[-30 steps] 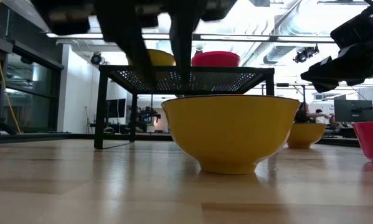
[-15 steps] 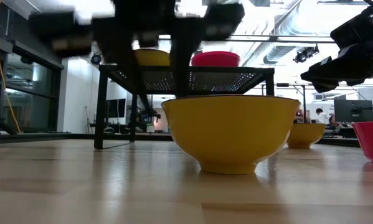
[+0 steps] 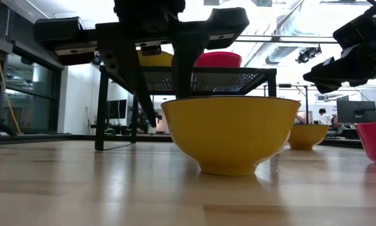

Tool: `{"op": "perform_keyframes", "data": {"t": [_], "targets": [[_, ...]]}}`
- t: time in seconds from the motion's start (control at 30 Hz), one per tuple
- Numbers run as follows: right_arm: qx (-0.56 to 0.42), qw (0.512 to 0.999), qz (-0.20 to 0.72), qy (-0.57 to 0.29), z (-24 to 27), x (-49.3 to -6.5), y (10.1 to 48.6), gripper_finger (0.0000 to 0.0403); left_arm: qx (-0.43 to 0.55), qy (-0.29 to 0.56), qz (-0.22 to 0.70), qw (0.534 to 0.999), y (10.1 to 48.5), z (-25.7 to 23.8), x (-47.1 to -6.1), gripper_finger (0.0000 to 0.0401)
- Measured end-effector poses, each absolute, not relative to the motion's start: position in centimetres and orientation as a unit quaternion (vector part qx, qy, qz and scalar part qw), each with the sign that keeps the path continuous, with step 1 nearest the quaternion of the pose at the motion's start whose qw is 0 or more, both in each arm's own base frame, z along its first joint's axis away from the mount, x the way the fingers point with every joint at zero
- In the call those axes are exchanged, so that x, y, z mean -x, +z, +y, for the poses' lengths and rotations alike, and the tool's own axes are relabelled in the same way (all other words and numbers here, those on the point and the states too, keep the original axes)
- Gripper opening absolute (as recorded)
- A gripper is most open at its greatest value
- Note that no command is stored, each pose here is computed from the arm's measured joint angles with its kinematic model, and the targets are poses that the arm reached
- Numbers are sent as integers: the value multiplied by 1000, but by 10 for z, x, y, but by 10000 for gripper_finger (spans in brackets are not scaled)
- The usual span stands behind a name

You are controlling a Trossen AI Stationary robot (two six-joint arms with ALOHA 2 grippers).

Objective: Pick & Place Mini bowls
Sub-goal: Stack the bottom yellow bowl on the yellow bowl on the shelf

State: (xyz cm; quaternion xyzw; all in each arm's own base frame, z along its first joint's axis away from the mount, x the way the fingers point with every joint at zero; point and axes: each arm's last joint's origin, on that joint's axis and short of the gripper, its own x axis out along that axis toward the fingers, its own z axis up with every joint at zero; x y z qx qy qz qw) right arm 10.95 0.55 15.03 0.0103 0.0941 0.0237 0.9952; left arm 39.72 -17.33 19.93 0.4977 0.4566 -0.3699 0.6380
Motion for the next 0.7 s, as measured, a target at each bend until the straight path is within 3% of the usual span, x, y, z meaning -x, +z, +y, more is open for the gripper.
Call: {"op": "perform_keyframes", "data": {"t": [0.43,0.7], "targets": [[-10,995,94,24,6,-110,150,73,-504,-361,460,636,199,-172,-397,118],[-10,995,94,24,5,-110,150,73,-504,-362,461,635,199,-172,-397,39]]}}
